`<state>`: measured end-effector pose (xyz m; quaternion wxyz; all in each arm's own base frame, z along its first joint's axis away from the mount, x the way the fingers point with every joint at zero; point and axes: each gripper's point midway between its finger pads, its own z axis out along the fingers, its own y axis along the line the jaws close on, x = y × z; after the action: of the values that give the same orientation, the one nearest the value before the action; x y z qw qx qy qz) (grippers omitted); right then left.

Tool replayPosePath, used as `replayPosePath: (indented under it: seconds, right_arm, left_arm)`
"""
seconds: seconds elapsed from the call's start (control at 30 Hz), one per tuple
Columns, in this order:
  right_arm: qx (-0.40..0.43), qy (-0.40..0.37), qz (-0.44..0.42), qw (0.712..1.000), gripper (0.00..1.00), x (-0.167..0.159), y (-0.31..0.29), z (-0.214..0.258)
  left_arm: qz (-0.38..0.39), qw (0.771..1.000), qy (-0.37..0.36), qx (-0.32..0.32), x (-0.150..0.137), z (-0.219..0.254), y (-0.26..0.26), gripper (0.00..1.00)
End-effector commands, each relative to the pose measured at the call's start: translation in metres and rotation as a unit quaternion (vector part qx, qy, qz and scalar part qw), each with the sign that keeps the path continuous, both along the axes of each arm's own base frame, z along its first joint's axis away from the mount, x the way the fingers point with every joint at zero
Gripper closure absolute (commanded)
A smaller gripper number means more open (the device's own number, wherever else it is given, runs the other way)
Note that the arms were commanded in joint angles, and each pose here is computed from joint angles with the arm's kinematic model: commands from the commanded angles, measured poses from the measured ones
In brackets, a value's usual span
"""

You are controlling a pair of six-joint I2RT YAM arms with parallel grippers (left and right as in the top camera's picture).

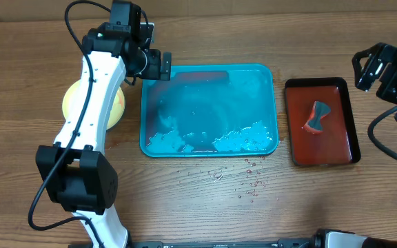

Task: Clean dirty plates on tray and stack at the side
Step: 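Carry the sponge to the dark red tray and release it with the right gripper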

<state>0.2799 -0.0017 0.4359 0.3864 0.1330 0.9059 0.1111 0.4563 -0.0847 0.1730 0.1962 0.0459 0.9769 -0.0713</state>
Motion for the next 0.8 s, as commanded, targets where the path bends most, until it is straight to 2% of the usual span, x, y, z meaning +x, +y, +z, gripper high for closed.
replayPosePath:
  seconds: [0.0,0.23,0.53,0.77]
  right_arm:
    - [-0.028,-0.001,-0.015,1.000,0.00,-0.001,-0.010,0.000]
    - [-0.059,0.001,-0.014,0.998,0.00,0.013,-0.019,-0.005]
    - [-0.051,-0.130,0.019,0.990,0.00,0.063,-0.009,0.012]
    - [-0.046,-0.219,0.054,0.973,0.00,0.060,0.012,-0.012]
  left_arm:
    - [-0.010,1.000,-0.011,0.003,0.003,0.006,-0.004,0.00]
    - [-0.005,1.000,-0.011,0.003,0.004,0.006,0.001,0.00]
    - [-0.004,1.000,-0.011,0.003,0.004,0.006,0.002,0.00]
    - [-0.007,1.000,-0.011,0.003,0.003,0.006,-0.001,0.00]
